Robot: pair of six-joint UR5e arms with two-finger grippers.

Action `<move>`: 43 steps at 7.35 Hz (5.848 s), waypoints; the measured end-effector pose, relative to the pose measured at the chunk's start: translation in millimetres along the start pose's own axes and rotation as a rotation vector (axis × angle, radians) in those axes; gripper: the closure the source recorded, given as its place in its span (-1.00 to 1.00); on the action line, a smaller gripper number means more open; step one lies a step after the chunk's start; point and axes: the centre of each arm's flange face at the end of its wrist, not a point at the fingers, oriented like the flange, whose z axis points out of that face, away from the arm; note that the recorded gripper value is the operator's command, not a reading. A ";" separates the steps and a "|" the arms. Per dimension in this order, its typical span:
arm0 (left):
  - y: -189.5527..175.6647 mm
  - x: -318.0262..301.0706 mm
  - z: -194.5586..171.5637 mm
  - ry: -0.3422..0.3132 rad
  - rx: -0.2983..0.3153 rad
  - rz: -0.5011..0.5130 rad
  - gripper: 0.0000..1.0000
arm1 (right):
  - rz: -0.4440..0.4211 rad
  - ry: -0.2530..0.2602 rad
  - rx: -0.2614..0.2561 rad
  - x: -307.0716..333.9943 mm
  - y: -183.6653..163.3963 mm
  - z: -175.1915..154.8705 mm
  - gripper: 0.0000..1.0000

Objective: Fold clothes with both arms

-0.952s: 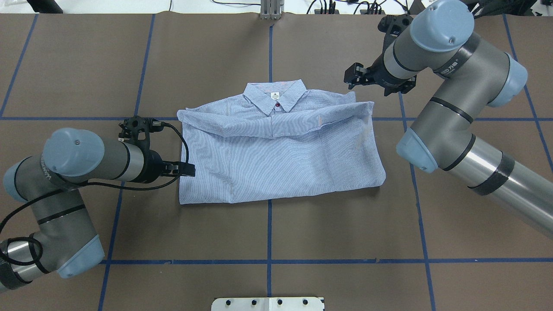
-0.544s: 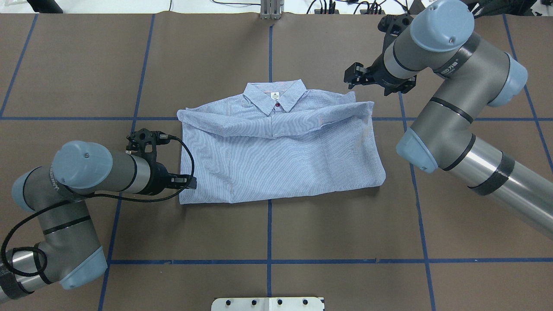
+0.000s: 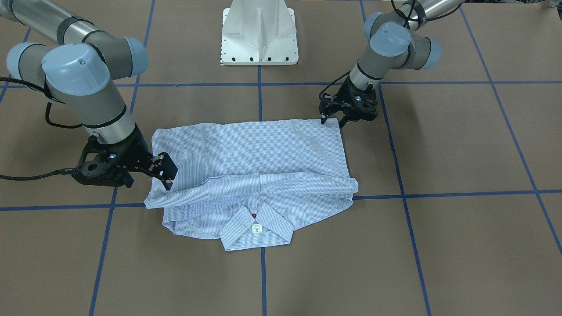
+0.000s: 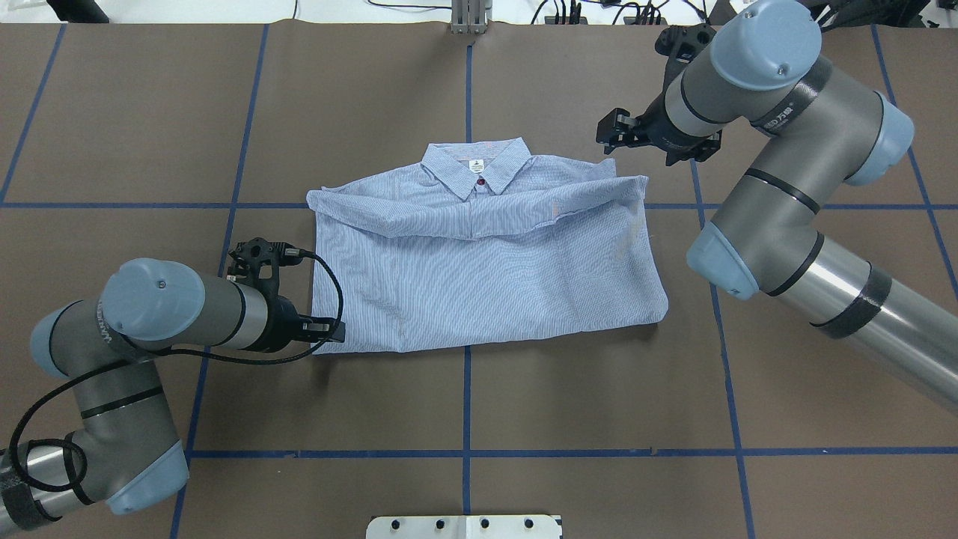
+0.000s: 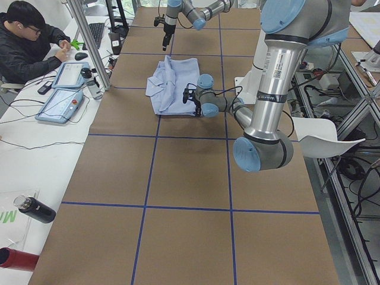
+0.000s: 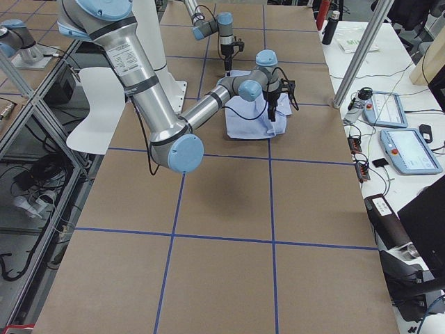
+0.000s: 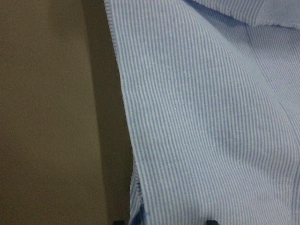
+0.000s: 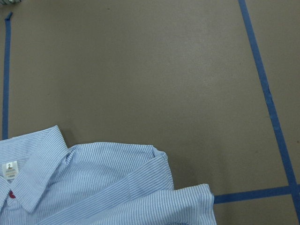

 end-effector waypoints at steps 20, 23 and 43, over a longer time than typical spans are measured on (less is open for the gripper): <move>-339.2 -54.5 -21.5 -0.233 0.290 0.131 -1.00 | -0.011 -0.017 -0.011 -17.9 18.3 1.5 -1.00; -275.5 -87.3 -71.6 -0.116 0.260 0.153 -1.00 | 0.123 -0.035 -0.044 -55.8 58.7 11.3 -0.91; -245.7 -90.9 -85.2 -0.090 0.256 0.108 -1.00 | 0.520 0.070 -0.014 -122.0 312.3 18.4 -0.98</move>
